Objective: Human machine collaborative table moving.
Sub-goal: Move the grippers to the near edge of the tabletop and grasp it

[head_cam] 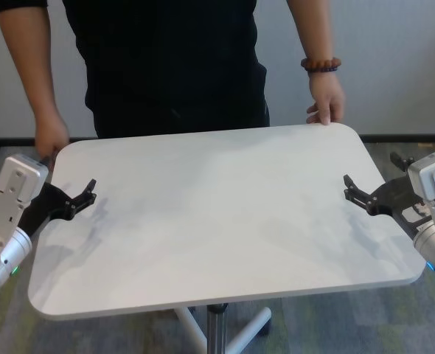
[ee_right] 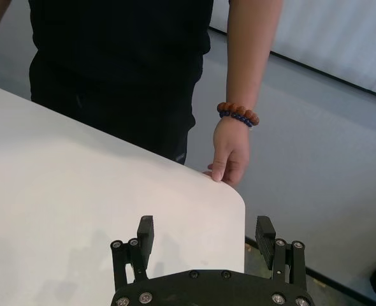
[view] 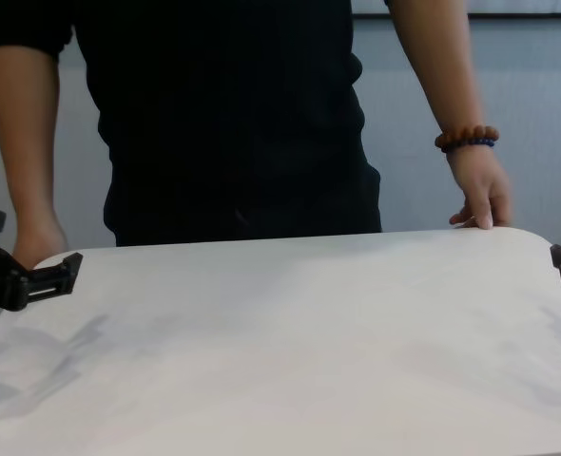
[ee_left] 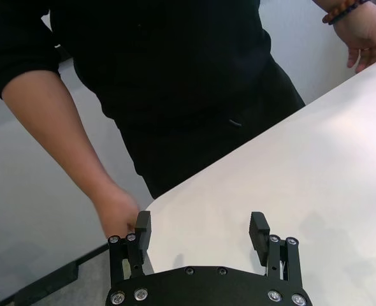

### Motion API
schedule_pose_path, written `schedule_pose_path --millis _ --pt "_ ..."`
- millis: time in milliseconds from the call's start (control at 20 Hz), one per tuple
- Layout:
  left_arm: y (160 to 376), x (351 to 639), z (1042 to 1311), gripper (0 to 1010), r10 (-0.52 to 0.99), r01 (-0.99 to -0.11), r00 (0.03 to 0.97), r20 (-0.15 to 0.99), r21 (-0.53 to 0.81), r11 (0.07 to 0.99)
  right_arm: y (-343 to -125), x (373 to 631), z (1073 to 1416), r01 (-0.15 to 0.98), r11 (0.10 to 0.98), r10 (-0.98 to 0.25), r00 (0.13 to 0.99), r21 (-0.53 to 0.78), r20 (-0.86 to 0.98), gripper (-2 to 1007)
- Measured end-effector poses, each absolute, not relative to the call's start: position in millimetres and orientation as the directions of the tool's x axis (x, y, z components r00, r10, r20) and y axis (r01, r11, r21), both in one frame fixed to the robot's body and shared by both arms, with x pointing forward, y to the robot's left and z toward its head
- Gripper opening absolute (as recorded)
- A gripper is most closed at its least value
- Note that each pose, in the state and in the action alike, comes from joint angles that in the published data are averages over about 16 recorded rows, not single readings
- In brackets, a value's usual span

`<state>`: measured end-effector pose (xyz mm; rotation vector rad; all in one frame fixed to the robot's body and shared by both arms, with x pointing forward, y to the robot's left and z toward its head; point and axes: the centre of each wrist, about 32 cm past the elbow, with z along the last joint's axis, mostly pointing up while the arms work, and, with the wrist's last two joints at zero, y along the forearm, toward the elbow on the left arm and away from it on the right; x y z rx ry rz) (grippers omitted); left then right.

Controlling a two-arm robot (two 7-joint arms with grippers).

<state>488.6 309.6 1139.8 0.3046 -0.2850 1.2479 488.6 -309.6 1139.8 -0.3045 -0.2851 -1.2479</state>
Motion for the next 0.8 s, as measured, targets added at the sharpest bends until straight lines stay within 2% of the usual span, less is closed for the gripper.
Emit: schedule_pose_path --millis 800 --pt "311.9 480.8 1142.6 1001 0.874 -0.958 0.278 0.398 0.056 0.28 -309.0 486.3 1140.8 0.954 0.29 -0.878 0.296 -0.072 0.377 1001"
